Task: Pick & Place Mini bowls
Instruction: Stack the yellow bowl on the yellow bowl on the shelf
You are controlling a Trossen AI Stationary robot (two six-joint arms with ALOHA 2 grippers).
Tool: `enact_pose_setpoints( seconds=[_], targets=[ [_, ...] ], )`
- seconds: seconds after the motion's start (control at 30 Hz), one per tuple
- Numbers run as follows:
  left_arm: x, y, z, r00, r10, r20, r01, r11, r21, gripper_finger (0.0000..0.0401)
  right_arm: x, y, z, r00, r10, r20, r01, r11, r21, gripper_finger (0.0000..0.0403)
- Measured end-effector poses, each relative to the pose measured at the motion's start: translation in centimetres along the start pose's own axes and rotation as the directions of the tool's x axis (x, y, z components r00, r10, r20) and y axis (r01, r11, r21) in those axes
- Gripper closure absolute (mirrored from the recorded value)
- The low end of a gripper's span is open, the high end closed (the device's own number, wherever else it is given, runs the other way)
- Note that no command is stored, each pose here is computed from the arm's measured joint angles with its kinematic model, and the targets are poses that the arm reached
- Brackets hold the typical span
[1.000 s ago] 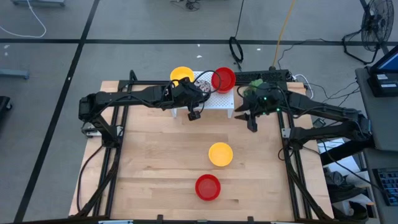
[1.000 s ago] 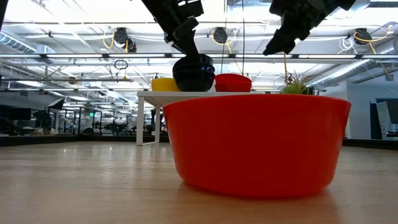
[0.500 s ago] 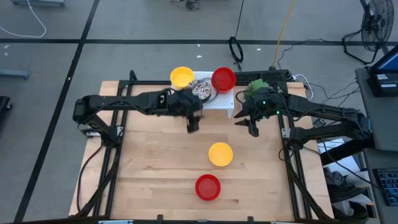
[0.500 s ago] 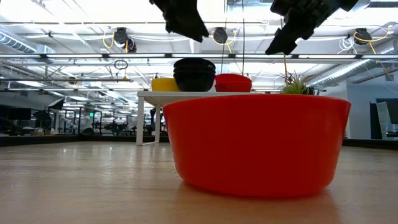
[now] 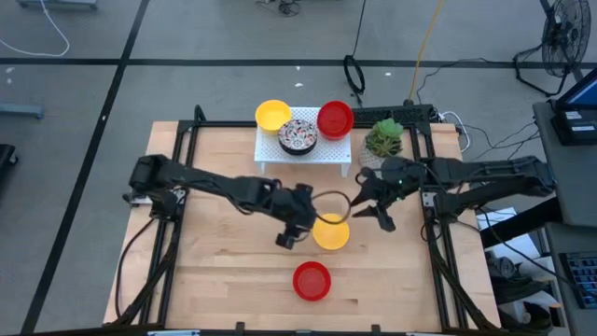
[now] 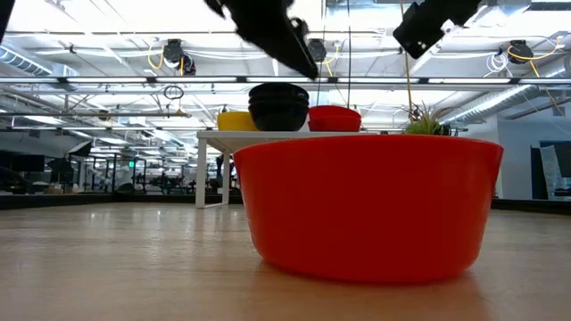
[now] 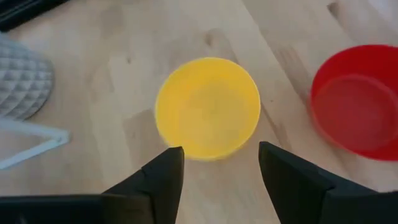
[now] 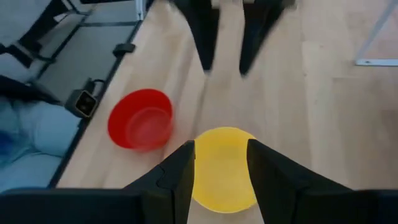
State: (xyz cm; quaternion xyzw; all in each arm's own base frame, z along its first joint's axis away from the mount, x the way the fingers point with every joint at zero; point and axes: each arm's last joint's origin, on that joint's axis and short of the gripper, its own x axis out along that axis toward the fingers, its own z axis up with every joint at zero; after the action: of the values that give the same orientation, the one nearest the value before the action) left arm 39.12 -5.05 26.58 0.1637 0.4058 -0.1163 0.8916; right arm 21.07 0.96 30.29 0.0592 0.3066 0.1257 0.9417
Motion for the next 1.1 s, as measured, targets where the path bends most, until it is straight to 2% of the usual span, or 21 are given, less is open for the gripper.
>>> enact_pose_setpoints(
  seconds=[0.13, 0.27, 0.5, 0.83, 0.97, 1.1],
  targets=[
    [3.2, -0.3, -0.5, 1.000, -0.015, -0.021, 0.016, 0.999, 0.030, 0.0199, 0.2, 0.6, -0.2, 0.998, -0.053, -0.014, 0.054, 0.999, 0.006, 0.0266],
    [5.5, -0.7, -1.3, 0.997, -0.033, -0.067, 0.035, 0.999, 0.038, 0.0212, 0.3, 1.1, -0.4, 0.998, -0.058, -0.035, 0.058, 0.998, 0.012, 0.0266],
    [8.5, -1.3, -2.3, 0.990, -0.121, -0.077, 0.124, 0.992, 0.028, 0.0233, 0.4, 1.5, -0.4, 0.998, -0.045, -0.041, 0.045, 0.999, 0.005, 0.0266],
    [11.3, -1.7, -3.2, 0.985, -0.155, -0.083, 0.158, 0.987, 0.030, 0.0264, 0.4, 1.5, -0.6, 0.997, -0.047, -0.054, 0.047, 0.999, 0.007, 0.0266],
    [11.6, -1.8, -3.6, 0.981, -0.161, -0.105, 0.165, 0.986, 0.032, 0.0294, 0.4, 1.5, -0.6, 0.997, -0.047, -0.057, 0.047, 0.999, 0.007, 0.0266],
    [11.1, -1.7, -3.6, 0.983, -0.124, -0.134, 0.129, 0.991, 0.031, 0.0356, 0.4, 1.5, -0.6, 0.997, -0.047, -0.057, 0.047, 0.999, 0.007, 0.0266]
  ],
)
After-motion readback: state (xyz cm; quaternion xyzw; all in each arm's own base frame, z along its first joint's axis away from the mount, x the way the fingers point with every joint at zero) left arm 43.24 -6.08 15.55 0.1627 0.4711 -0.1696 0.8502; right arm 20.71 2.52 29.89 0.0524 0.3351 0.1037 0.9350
